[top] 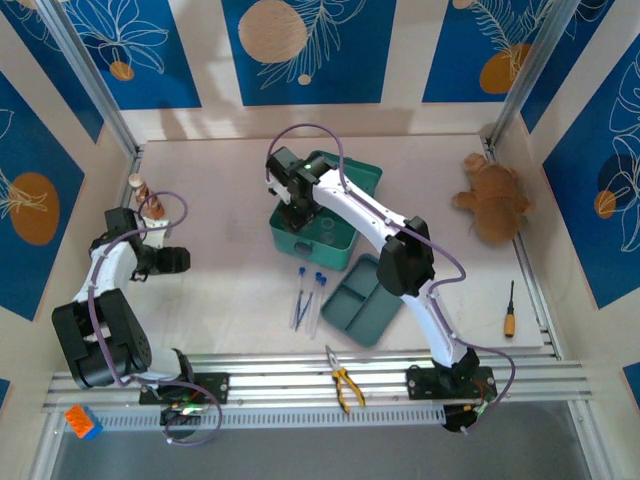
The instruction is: Organize the chemistry lab equipment
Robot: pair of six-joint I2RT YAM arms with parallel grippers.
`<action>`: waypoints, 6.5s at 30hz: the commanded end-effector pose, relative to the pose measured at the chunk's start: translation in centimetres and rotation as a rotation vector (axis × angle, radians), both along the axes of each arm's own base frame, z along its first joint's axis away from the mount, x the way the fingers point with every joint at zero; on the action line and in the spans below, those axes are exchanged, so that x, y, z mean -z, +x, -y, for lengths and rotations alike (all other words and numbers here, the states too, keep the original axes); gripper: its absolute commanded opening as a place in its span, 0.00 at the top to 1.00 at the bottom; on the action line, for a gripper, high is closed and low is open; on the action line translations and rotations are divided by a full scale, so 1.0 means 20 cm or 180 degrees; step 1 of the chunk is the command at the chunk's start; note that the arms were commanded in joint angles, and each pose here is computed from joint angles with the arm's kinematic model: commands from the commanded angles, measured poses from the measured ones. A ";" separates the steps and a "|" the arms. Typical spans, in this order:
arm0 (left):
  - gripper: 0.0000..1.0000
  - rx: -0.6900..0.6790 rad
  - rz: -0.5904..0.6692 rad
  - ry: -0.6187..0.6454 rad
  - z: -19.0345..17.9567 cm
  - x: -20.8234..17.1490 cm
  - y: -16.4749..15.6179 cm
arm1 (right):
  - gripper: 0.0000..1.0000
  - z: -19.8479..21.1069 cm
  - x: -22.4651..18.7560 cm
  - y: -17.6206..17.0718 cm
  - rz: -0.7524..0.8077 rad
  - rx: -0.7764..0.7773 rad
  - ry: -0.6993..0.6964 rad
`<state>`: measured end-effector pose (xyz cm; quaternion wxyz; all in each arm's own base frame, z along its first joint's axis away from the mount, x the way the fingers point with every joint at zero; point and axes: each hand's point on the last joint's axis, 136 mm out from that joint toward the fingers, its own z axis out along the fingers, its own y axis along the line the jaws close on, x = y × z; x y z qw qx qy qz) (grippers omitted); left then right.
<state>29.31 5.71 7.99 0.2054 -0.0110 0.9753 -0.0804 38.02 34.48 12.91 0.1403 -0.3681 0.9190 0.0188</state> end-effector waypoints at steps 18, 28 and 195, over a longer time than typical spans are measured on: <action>0.31 -0.0042 0.0011 -0.0060 0.00 0.00 0.00 | 0.58 0.01 0.16 -0.01 -0.0346 0.0278 -0.0011; 0.31 -0.0043 0.0004 -0.0054 0.00 0.00 0.00 | 0.58 0.04 0.22 0.00 -0.0338 0.0347 -0.0129; 0.28 0.2529 0.0552 0.0187 1.44 0.06 -0.10 | 0.53 0.57 0.09 -0.55 -0.0183 0.2657 0.1009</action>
